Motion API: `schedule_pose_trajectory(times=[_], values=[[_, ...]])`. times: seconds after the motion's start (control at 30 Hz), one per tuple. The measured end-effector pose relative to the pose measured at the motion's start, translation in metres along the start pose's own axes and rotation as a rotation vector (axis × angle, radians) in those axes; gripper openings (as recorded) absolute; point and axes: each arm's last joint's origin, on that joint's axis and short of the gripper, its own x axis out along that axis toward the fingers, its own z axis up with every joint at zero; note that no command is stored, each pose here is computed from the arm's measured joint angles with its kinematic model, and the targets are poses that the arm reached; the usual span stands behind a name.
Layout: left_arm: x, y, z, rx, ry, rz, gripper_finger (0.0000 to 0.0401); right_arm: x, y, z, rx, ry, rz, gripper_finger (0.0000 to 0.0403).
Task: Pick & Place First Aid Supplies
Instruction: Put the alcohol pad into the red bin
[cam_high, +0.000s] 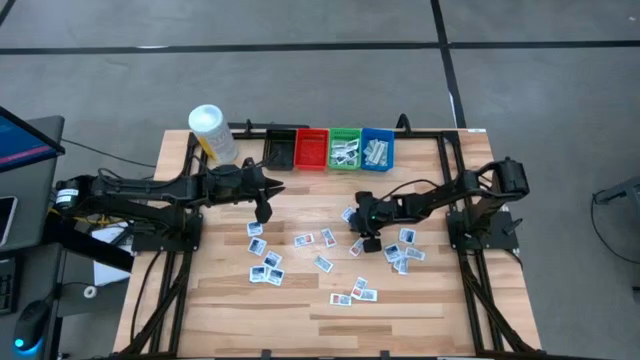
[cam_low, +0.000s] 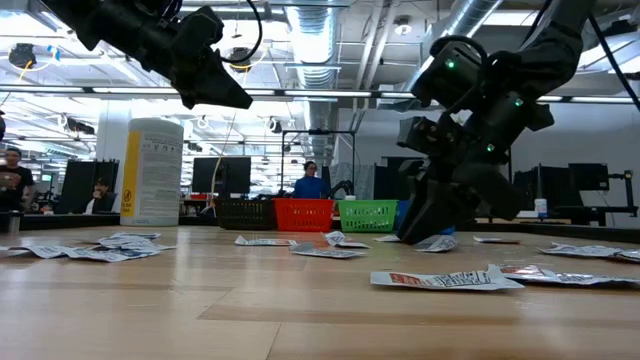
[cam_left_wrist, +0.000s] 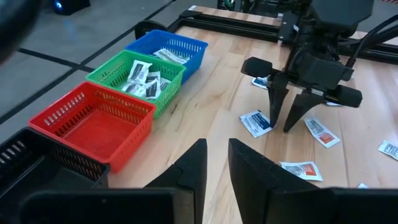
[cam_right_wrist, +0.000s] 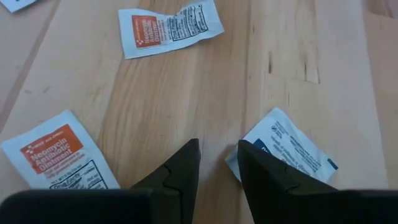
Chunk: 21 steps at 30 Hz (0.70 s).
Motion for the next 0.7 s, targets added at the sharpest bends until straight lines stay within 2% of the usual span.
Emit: schedule_pose_trajectory(times=[0.2, 0.47, 0.7], values=[[0.0, 0.0, 0.0, -0.002, 0.0, 0.0, 0.0066, -0.001, 0.0, -0.001, 0.0, 0.009, -0.024, 0.0096], [0.0, 0.0, 0.0, -0.005, 0.0, 0.0, 0.0066, 0.0, -0.002, -0.002, 0.046, 0.016, -0.019, 0.001], [0.0, 0.0, 0.001, -0.002, -0.01, 0.008, 0.0066, -0.011, -0.011, 0.0, 0.081, 0.003, -0.059, 0.0002]])
